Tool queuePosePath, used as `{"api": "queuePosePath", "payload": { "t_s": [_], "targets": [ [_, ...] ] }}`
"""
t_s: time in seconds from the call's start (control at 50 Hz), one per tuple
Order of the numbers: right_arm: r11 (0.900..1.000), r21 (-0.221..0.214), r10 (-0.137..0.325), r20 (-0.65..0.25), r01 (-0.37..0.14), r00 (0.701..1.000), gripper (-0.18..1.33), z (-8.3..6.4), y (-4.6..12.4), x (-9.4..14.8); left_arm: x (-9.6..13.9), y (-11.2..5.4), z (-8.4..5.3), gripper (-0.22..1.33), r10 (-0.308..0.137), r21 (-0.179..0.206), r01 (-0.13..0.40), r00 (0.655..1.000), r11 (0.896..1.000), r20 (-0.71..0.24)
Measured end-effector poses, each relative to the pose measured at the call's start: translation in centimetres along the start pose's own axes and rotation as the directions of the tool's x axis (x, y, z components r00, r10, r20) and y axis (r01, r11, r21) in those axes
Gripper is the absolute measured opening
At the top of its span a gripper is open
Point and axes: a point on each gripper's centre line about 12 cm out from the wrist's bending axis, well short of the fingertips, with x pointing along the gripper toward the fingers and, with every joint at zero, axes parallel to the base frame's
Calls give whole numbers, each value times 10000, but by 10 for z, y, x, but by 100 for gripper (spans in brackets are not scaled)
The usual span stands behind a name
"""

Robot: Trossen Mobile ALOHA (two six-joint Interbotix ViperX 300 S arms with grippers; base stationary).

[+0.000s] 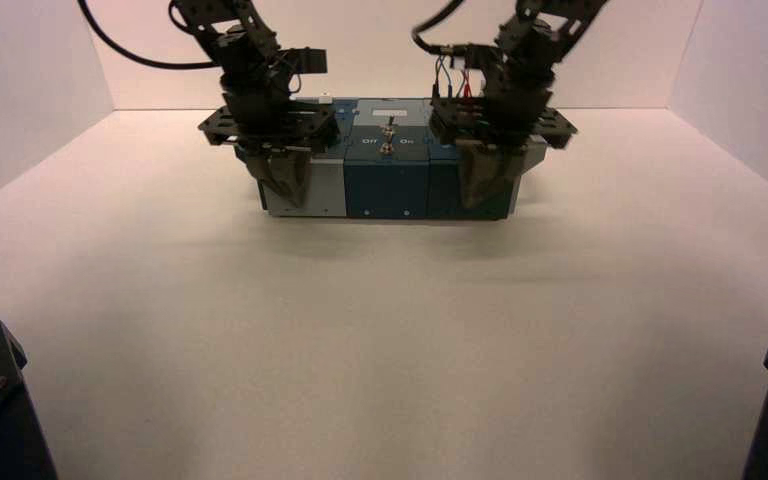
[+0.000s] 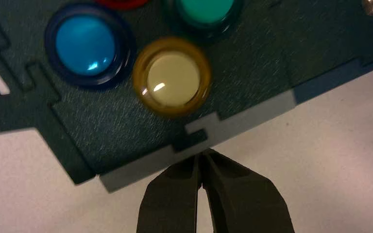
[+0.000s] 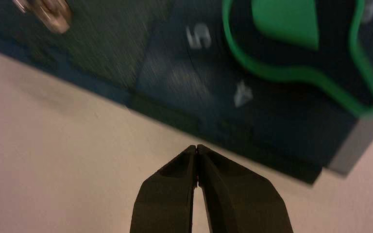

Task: Move the box away.

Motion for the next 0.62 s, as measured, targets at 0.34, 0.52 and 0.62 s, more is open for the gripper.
{"api": "queuePosePath", "payload": {
  "t_s": [0.34, 0.52, 0.62],
  "targets": [
    [9990, -446, 152, 1932, -67, 9810, -14, -22, 2, -67, -71, -15, -12, -16, -147, 162, 118, 9814, 9998, 1916],
    [9980, -582, 371, 2399, -238, 9701, -14, -26, 8, -90, -97, -18, -17, -16, -224, -47, 245, 9643, 9997, 2639],
    [9976, -637, 411, 2207, -276, 9745, -14, -31, 10, -90, -100, -19, -22, -16, -268, -117, 308, 9655, 9995, 2590]
  ]
}}
